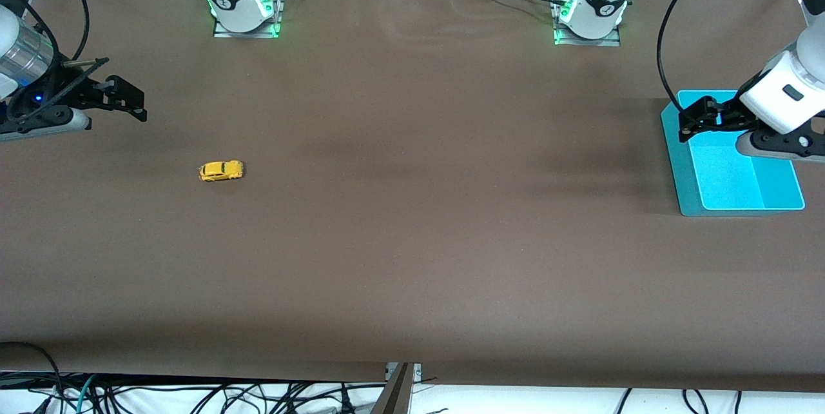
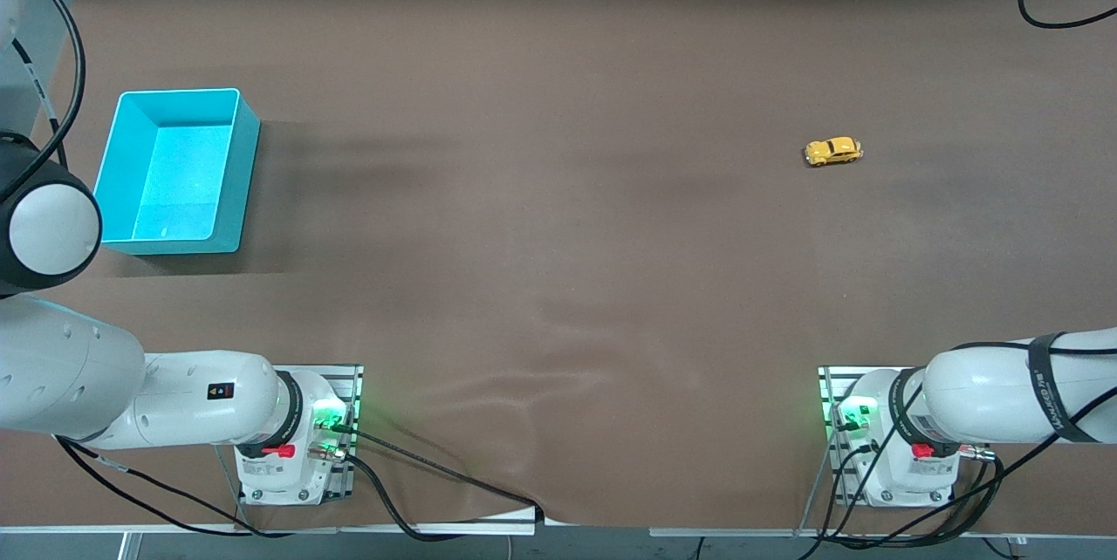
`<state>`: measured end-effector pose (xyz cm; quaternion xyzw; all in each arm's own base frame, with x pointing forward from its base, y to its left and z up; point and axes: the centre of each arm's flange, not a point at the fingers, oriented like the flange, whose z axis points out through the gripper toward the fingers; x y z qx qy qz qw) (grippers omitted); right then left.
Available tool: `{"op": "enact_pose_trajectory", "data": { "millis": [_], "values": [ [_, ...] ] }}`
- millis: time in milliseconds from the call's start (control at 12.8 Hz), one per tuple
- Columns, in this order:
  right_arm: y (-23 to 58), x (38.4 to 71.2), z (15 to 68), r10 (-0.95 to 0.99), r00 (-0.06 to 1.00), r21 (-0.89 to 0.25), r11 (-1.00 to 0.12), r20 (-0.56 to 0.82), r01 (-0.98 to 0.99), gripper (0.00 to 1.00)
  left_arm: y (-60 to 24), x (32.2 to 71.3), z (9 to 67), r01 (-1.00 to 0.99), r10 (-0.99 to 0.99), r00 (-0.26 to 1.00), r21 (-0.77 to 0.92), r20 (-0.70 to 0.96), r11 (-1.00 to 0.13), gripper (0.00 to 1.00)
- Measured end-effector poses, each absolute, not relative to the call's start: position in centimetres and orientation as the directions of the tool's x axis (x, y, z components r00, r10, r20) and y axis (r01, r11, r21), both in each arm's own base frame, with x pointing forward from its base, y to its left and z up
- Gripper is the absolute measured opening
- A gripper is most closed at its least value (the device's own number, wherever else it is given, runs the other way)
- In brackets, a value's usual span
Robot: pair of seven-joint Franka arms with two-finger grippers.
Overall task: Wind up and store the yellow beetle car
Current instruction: 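Move the right gripper toward the yellow beetle car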
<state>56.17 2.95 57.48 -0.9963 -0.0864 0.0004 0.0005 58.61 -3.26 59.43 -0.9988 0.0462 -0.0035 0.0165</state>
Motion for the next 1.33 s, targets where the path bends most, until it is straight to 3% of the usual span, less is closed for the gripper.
{"op": "enact_pose_trajectory", "data": {
  "millis": [1333],
  "values": [
    [2.93, 56.15, 57.37, 0.170, 0.985, -0.003, -0.985, -0.013, 0.170, 1.00, -3.54, 58.07, 60.22, -0.096, -0.097, 0.995, -0.036, 0.009, -0.995, 1.00]
  ]
}}
